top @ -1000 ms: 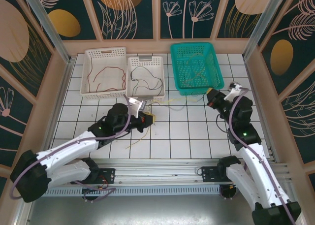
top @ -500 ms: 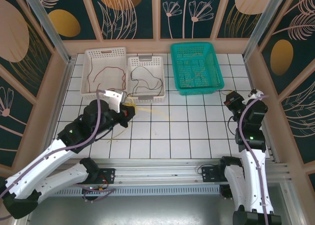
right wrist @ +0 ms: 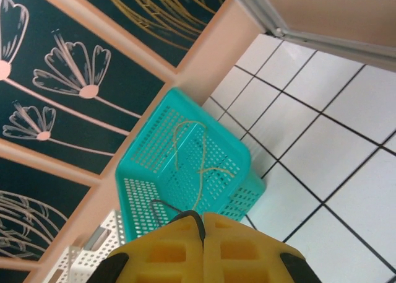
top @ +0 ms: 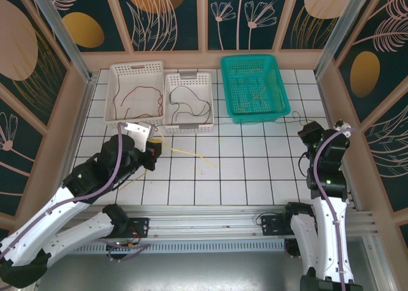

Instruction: Untangle the cables

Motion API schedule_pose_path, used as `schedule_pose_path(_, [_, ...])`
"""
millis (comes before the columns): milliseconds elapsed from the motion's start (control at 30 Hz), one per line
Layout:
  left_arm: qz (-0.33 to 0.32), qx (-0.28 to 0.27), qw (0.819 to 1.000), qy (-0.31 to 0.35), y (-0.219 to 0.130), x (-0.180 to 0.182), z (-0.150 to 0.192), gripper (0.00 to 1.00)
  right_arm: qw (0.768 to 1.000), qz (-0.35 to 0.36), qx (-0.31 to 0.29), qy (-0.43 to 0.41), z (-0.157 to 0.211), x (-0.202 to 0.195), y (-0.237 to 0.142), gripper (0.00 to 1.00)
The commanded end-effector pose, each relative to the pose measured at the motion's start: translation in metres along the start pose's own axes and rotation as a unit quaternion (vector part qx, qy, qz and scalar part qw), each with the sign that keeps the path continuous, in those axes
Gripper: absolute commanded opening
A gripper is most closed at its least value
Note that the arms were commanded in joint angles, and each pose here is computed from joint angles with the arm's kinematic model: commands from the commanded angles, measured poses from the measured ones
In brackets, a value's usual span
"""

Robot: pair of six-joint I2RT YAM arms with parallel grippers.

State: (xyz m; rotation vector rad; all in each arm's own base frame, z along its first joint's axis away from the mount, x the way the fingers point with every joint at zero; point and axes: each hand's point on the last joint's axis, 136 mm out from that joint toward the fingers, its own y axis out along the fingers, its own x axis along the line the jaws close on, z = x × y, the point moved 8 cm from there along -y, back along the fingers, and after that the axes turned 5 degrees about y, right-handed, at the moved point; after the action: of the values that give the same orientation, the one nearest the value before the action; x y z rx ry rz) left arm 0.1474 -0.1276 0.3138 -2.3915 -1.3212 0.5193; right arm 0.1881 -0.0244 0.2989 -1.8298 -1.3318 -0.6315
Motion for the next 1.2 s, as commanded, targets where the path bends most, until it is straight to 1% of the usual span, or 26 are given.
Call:
schedule_pose_path(0, [-0.043,-0.021,0.999,0.006,-0.013,0.008,-0.009,0.00,0.998,0.037,-0.047,0.022,-0.014,-0.003,-0.011,0.00])
schedule_pose_path(100, [-0.071,-0.021,0.997,0.010,-0.015,0.014,-0.010,0.00,0.993,0.077,-0.077,0.036,-0.018,-0.011,-0.017,0.00])
schedule_pose_path(233, [-0.094,-0.027,0.995,0.009,-0.017,0.018,-0.012,0.00,0.990,0.103,-0.087,0.048,-0.017,-0.020,-0.017,0.00])
schedule_pose_path(300, [-0.113,-0.024,0.993,0.013,-0.016,0.021,-0.011,0.00,0.985,0.123,-0.106,0.055,-0.020,-0.025,-0.021,0.00])
schedule_pose_path(400, [-0.133,-0.029,0.991,0.011,-0.019,0.025,-0.011,0.00,0.984,0.127,-0.107,0.064,-0.019,-0.027,-0.021,0.00])
schedule_pose_path(500, [-0.146,-0.047,0.988,0.002,-0.022,0.028,-0.015,0.00,0.990,0.102,-0.083,0.053,-0.014,-0.023,-0.015,0.00])
schedule_pose_path(567, [-0.145,-0.065,0.987,-0.007,-0.022,0.027,-0.021,0.00,0.992,0.089,-0.080,0.047,-0.014,-0.020,-0.015,0.00])
schedule_pose_path(700, [-0.150,-0.074,0.986,-0.007,-0.016,0.025,-0.027,0.00,0.990,0.101,-0.087,0.047,-0.015,-0.022,-0.016,0.00])
schedule_pose_path(800, [-0.152,-0.082,0.985,-0.003,-0.016,0.023,-0.038,0.00,0.987,0.116,-0.092,0.056,-0.013,-0.029,-0.016,0.00])
schedule_pose_path(867, [-0.168,-0.074,0.983,0.004,-0.013,0.025,-0.037,0.00,0.985,0.128,-0.101,0.056,-0.013,-0.033,-0.017,0.00])
schedule_pose_path(933, [-0.211,-0.072,0.975,0.006,-0.015,0.033,-0.035,0.00,0.984,0.138,-0.104,0.051,-0.012,-0.037,-0.016,0.00])
schedule_pose_path(1000, [-0.235,-0.071,0.969,0.004,-0.016,0.038,-0.035,0.00,0.984,0.145,-0.095,0.047,-0.009,-0.041,-0.011,0.00])
schedule_pose_path(1067, [-0.243,-0.074,0.967,-0.005,-0.018,0.040,-0.037,0.00,0.987,0.140,-0.067,0.046,0.000,-0.044,-0.003,0.00])
schedule_pose_path(1133, [-0.225,-0.075,0.971,-0.011,-0.015,0.036,-0.040,0.00,0.992,0.117,-0.033,0.046,0.008,-0.043,0.005,0.00])
schedule_pose_path(1167, [-0.215,-0.077,0.974,-0.016,-0.014,0.034,-0.042,0.00,0.996,0.080,-0.010,0.037,0.013,-0.037,0.010,0.00])
